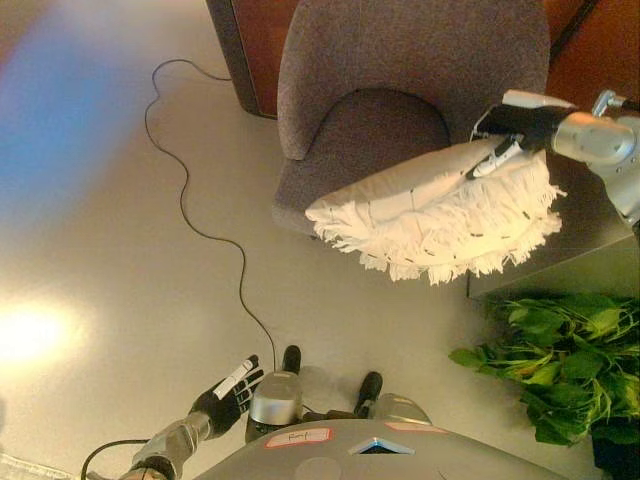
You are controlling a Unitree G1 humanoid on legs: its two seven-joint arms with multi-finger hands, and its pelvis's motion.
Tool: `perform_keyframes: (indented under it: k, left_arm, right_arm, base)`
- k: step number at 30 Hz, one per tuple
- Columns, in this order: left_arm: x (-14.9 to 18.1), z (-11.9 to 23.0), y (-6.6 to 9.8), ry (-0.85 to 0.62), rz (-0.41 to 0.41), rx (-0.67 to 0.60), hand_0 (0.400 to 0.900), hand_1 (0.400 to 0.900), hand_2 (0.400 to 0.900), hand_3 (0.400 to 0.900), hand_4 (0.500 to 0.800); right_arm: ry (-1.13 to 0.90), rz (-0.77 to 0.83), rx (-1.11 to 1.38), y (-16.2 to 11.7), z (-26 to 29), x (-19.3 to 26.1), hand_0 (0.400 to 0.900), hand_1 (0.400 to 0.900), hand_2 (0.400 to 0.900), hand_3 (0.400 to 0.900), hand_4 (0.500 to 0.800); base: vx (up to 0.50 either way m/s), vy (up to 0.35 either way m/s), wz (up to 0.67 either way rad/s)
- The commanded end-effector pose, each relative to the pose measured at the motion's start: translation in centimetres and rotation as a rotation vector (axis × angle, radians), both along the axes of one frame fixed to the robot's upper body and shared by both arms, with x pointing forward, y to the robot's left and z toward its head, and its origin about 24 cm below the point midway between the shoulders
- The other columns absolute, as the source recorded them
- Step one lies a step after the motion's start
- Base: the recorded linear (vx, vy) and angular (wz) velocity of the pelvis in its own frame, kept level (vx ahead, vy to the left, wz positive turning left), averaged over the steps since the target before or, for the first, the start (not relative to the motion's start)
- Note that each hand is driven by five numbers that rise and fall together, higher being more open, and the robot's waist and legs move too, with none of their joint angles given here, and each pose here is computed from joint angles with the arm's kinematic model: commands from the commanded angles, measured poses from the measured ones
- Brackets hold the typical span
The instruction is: Pick up the pillow and put it on the sofa.
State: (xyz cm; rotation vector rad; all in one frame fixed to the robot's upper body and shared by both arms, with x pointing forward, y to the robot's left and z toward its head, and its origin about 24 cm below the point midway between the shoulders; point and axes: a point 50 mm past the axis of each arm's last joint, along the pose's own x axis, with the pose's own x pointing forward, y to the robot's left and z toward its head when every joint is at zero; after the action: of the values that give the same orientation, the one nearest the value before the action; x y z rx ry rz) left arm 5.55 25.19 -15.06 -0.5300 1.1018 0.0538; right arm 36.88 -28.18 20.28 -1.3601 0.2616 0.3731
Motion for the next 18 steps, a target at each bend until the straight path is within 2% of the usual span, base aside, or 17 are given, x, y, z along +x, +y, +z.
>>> perform_keyframes:
  k: [1,7,12,18]
  left_arm:
    - [-2.2,-0.2,0.1,0.077,-0.107,-0.001,0.900,0.900,0.900,0.900,0.800]
    - [-1.3,-0.2,-0.7,0.039,-0.161,-0.015,0.900,0.900,0.900,0.900,0.800]
    - [2.1,0.5,-0.8,-0.082,-0.184,-0.027,0.900,0.900,0.900,0.900,0.800]
    - [3.0,1.0,-0.6,-0.144,-0.195,-0.034,0.900,0.900,0.900,0.900,0.800]
  right_arm:
    - [-0.343,0.011,0.118,1.0,11.0,0.8,0.400,0.400,0.400,0.400,0.500]
    - [-0.361,-0.102,0.172,-0.2,11.4,1.5,0.400,0.400,0.400,0.400,0.500]
    - [-0.459,-0.255,0.200,-1.4,13.9,1.4,0.400,0.400,0.400,0.400,0.500]
    - [-0.493,-0.373,0.238,-3.3,15.5,0.5,0.400,0.400,0.400,0.400,0.500]
  base:
    - [0.120,-0.013,0.23]
    - [0.049,-0.027,0.24]
    - [-0.205,-0.055,0.22]
    - [-0.100,-0.034,0.14]
